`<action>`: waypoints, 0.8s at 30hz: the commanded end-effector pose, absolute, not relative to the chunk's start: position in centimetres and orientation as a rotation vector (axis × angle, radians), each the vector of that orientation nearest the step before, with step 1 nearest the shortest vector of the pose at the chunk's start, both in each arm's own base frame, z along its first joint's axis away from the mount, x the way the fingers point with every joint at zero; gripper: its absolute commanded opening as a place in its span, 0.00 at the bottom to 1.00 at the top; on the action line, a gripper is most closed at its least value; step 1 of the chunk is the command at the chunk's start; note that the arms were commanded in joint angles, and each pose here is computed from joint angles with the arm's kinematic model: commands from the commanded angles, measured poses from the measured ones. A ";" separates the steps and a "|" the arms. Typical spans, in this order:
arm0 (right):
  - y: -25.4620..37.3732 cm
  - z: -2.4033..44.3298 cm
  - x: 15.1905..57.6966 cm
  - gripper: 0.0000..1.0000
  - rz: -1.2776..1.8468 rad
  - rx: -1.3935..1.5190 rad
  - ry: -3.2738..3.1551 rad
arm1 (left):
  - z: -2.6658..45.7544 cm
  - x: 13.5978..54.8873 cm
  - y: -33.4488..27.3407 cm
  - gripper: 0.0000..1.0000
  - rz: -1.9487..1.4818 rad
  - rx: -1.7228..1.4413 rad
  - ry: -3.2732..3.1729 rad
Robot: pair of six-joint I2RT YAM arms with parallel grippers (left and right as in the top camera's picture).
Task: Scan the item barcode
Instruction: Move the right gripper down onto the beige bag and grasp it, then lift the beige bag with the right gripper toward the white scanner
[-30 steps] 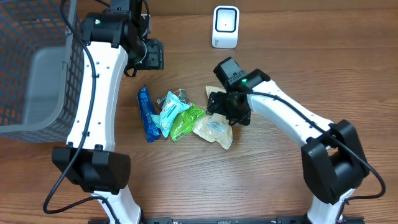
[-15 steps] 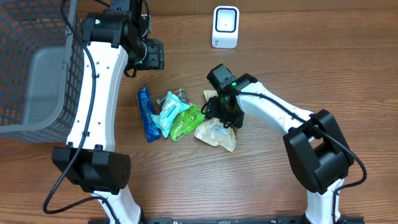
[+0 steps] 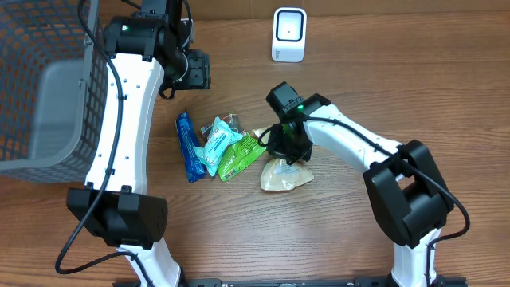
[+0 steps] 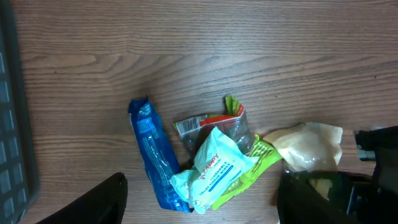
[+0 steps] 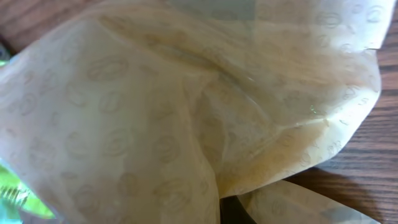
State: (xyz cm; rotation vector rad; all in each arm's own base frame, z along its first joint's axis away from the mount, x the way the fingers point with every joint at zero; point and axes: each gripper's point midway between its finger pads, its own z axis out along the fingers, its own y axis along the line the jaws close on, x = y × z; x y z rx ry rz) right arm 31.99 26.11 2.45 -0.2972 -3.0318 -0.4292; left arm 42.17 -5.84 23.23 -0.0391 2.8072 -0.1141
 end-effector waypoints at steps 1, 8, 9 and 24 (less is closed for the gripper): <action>27.4 5.8 32.6 0.04 -0.690 -0.158 -2.975 | 22.7 42.2 -6.2 0.68 -0.141 -0.039 2.823; 29.0 14.7 32.9 0.04 -1.321 0.062 -2.733 | 22.7 42.1 -6.7 0.68 -0.177 -0.032 2.825; 29.0 16.1 32.9 0.04 -1.426 0.101 -2.674 | 22.7 42.1 -6.7 0.68 -0.177 -0.032 2.825; 28.0 26.6 31.8 0.04 -2.052 0.289 -2.027 | 22.8 41.9 -7.4 0.68 -0.240 -0.022 2.831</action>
